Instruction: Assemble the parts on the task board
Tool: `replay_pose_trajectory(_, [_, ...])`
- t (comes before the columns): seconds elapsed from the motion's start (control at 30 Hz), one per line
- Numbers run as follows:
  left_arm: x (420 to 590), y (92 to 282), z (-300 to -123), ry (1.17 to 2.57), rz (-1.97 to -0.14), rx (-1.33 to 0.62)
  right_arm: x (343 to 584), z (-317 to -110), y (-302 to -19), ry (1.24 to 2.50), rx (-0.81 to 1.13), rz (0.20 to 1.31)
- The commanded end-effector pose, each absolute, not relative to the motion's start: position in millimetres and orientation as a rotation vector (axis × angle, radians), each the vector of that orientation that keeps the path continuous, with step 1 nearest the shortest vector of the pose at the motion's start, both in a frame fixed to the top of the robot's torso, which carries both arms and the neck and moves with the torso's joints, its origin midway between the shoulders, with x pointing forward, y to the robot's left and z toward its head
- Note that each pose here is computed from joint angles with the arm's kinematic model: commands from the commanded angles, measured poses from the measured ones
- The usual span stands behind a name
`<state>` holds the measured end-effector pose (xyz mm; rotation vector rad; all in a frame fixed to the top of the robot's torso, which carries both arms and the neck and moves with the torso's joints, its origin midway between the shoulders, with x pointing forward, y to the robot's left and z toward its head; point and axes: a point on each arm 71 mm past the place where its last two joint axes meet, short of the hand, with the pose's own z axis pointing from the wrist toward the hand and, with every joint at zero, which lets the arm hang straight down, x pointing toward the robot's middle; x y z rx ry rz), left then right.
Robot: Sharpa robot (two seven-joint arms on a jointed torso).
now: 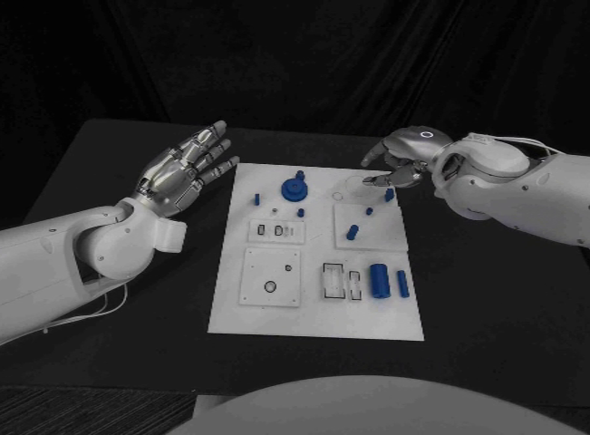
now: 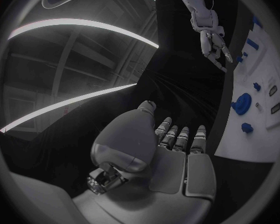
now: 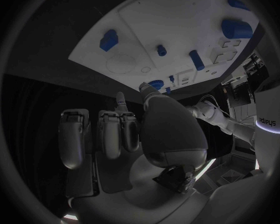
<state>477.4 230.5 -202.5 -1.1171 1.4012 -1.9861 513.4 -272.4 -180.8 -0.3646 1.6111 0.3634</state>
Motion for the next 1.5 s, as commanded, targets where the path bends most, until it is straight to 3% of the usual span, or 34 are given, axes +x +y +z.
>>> replay_pose_trajectory(0.03, [476.4, 228.4, -202.4, 1.398, -2.007, -1.112, 510.3, -184.0, -280.6, 1.599, -0.339, 0.347])
replay_pose_trajectory(0.5, [476.3, 228.3, -203.9, 1.402, -2.008, -1.115, 503.8, -204.9, -307.9, 1.65, -0.309, 0.299])
replay_pose_trajectory(1.5, [477.2, 227.7, -207.4, 1.417, -2.006, -1.122, 498.8, -212.2, -315.6, 1.693, -0.33, 0.307])
